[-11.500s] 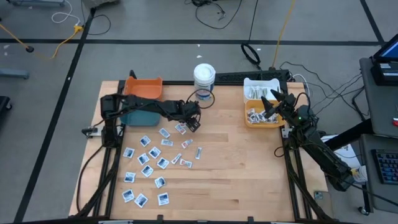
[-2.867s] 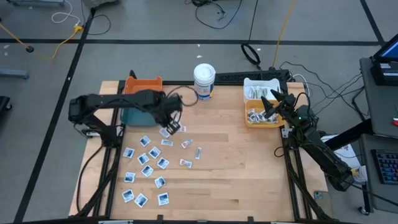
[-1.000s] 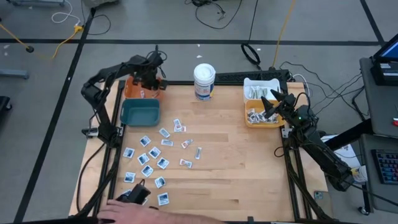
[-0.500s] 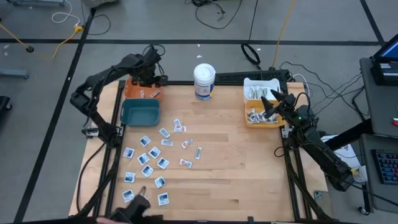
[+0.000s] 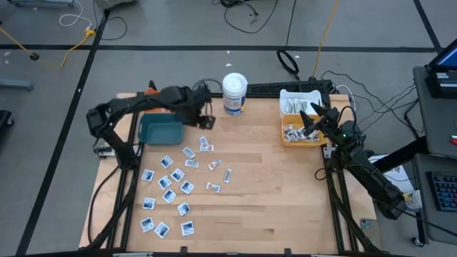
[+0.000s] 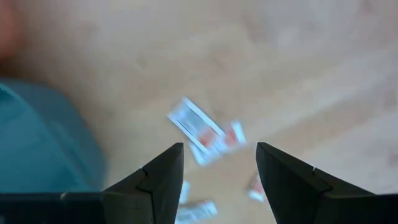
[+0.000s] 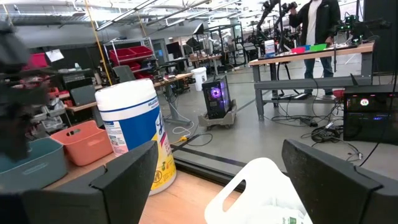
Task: Pick & Place First Aid Supplies
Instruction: Put the orange pad into the orange bin
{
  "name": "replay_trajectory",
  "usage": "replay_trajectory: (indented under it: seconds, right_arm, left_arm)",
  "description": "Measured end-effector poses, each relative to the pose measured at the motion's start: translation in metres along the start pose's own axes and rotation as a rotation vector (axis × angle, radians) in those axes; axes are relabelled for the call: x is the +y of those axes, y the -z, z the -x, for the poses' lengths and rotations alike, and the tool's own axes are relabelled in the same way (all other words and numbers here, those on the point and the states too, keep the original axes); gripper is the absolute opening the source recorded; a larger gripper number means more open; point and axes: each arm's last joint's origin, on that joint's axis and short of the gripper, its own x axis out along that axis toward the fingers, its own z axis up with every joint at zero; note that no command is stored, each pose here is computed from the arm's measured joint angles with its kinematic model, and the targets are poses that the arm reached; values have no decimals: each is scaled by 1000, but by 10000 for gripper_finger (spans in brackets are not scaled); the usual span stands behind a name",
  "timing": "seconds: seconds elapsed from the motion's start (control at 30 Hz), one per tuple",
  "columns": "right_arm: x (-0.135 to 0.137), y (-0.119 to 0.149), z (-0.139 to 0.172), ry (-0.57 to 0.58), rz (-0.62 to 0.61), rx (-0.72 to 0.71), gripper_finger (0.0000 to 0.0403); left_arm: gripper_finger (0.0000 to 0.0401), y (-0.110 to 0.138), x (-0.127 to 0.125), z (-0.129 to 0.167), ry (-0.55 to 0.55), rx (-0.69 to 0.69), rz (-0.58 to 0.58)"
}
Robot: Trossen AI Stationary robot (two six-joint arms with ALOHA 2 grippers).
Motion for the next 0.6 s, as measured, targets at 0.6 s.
replay_trajectory:
  seconds: [0.6]
  right_arm:
    - [0,0,0,0,0,0,337]
  left_arm:
    - [207,117,-81,-16,-6,124,-61]
